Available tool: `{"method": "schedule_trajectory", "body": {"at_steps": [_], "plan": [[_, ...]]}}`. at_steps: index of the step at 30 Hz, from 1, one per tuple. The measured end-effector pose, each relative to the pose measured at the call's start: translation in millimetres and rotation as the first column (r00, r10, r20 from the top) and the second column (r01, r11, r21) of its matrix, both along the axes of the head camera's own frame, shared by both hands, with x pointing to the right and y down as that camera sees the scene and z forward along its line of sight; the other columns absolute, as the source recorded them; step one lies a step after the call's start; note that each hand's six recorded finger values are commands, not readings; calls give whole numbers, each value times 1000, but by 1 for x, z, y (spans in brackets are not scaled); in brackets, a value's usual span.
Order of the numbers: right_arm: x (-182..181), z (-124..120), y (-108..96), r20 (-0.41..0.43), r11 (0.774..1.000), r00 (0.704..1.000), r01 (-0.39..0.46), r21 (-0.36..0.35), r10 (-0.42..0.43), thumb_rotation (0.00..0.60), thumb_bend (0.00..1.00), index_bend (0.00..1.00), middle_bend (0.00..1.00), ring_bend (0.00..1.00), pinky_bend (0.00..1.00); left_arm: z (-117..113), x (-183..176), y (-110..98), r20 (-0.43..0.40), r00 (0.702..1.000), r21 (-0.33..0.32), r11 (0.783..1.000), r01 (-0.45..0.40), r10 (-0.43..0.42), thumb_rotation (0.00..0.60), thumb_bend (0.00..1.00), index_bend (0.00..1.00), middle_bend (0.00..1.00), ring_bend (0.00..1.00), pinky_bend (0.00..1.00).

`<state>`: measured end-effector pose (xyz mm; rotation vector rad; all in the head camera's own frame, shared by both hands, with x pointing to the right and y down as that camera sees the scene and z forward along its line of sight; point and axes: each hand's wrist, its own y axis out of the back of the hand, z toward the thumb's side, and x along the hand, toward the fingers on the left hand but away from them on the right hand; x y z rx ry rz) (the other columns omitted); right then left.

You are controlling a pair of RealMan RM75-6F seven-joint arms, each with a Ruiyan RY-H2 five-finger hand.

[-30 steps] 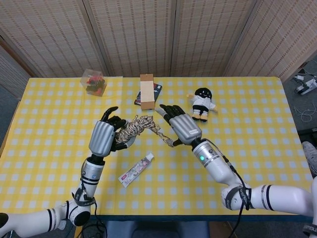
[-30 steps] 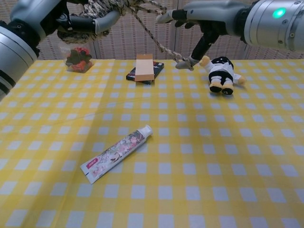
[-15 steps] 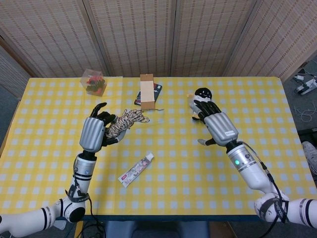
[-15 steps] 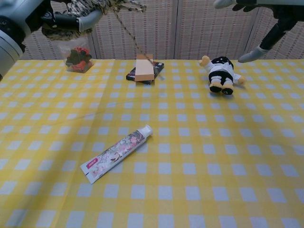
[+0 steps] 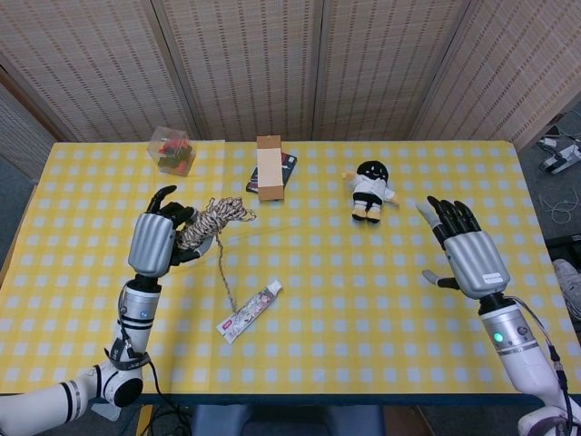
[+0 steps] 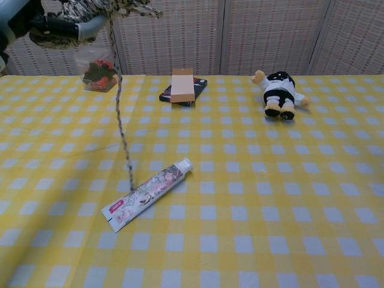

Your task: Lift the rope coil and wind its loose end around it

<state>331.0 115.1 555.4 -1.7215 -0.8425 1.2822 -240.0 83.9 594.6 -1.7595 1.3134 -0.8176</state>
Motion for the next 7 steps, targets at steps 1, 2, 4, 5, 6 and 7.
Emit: {"method": "schedule_trajectory", "body": {"at_steps": [1, 2, 4, 5, 6, 7], "plan": [[6, -2, 5, -4, 1000, 1000, -9, 1, 9, 600, 113, 0, 10, 0, 0, 0, -1, 0, 3, 1000, 2, 1000, -1, 1, 478, 357, 771, 731, 505, 154], [12, -4, 10, -8, 1000, 1000, -17, 2, 17, 600, 113, 0, 12, 0, 0, -1, -3, 0, 6, 1000, 3, 1000, -1, 1, 478, 357, 771, 731, 505, 154], [24, -8, 20, -18, 999, 999, -32, 8, 32, 600, 113, 0, 15, 0, 0, -1, -5, 1, 8, 1000, 2, 1000, -2, 2, 478, 357, 771, 731, 505, 154], [28, -10, 24, -23, 999, 999, -38, 12, 38, 600, 112, 0, 16, 0, 0, -1, -5, 2, 10, 1000, 1, 1000, -4, 4, 479, 357, 771, 731, 505, 154], [34, -13, 29, -29, 999, 998, -47, 18, 47, 600, 113, 0, 17, 0, 0, -1, -6, 2, 12, 1000, 0, 1000, -5, 5, 480, 357, 771, 731, 505, 154], [39, -14, 32, -32, 998, 998, -53, 22, 54, 600, 113, 0, 17, 0, 0, -1, -6, 3, 13, 1000, 0, 1000, -6, 6, 481, 358, 771, 731, 505, 154]]}}
